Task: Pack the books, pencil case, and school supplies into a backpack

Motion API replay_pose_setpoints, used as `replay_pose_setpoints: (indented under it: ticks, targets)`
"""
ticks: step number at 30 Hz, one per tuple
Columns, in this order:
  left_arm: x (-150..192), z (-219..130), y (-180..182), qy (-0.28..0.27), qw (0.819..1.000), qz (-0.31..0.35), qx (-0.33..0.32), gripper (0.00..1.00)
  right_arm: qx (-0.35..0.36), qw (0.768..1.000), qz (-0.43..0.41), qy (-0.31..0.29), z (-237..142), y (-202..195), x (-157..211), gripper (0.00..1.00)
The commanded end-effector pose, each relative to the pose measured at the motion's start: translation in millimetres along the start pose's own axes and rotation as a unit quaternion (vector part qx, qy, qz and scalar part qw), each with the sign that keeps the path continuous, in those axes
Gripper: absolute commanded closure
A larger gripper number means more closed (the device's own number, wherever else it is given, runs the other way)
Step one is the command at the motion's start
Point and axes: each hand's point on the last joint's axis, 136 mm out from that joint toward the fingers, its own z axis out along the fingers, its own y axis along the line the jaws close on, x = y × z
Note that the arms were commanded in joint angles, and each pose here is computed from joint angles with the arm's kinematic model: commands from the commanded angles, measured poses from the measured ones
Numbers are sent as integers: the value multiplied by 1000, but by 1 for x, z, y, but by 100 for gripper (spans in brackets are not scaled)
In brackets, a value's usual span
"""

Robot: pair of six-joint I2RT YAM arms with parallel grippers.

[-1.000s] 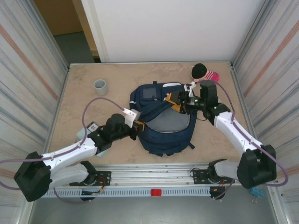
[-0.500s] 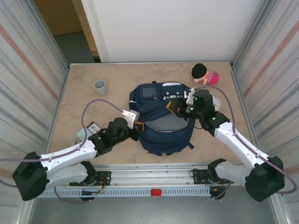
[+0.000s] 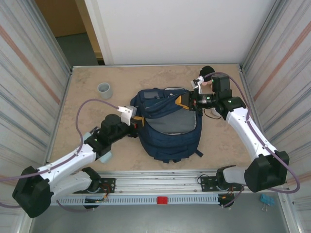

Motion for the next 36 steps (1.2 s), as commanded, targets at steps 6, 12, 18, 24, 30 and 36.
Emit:
replay_pose_setpoints:
  ticks: [6, 12, 18, 24, 30, 36]
  targets:
    - [29, 20, 47, 62, 996, 17, -66, 97, -117, 987, -99, 58, -27, 72, 17, 100]
    - [32, 32, 69, 79, 990, 16, -114, 97, -122, 985, -104, 61, -29, 75, 17, 100]
    - [23, 32, 96, 78, 981, -19, -176, 89, -73, 991, -111, 9, -27, 64, -2, 100]
    - [1, 10, 91, 58, 974, -97, -196, 57, -26, 991, -120, -45, -6, 39, -28, 99]
    - [4, -25, 85, 74, 956, -176, -223, 43, -11, 989, -134, -60, 28, 23, -45, 98]
    - [8, -48, 83, 56, 951, -203, -227, 42, 8, 993, -101, -66, 59, -11, -56, 96]
